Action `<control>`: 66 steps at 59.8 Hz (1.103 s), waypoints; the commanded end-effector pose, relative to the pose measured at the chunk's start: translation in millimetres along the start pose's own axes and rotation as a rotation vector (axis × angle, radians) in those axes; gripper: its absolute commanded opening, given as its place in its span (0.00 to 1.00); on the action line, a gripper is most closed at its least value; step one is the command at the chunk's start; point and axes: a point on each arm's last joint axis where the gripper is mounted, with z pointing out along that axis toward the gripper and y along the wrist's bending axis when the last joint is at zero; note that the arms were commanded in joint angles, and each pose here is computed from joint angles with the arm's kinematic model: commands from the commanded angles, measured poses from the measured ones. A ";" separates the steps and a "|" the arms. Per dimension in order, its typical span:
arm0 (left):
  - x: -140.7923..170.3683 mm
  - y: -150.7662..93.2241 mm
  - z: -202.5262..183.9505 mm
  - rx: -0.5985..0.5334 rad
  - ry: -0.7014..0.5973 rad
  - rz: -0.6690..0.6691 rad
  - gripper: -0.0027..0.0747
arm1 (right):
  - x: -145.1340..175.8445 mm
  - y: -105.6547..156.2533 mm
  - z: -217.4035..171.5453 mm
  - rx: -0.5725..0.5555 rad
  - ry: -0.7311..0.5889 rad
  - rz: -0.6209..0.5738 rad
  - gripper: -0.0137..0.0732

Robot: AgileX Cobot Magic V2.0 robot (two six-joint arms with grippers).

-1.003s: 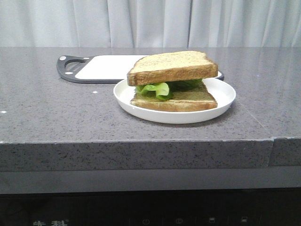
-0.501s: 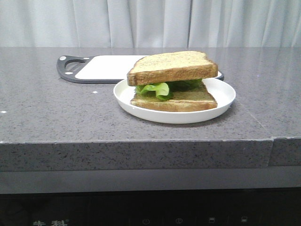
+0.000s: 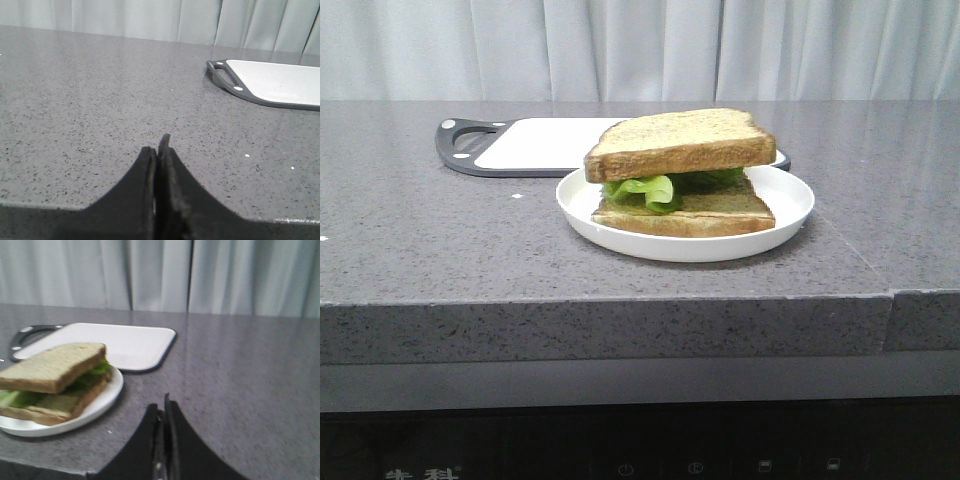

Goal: Left arm grabs bread, right arm adds lettuce

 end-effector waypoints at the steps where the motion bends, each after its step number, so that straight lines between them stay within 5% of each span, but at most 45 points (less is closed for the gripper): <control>1: -7.1 0.0 -1.4 0.003 -0.102 -0.019 0.01 | 2.9 -6.0 0.2 0.082 -0.077 0.036 0.09; 19: -7.1 0.0 -1.4 0.003 -0.102 -0.019 0.01 | 45.9 -14.3 5.1 0.144 -0.060 0.028 0.09; 66: -7.1 0.0 -1.4 0.003 -0.102 -0.019 0.01 | 46.0 -14.2 5.0 0.144 -0.054 0.027 0.09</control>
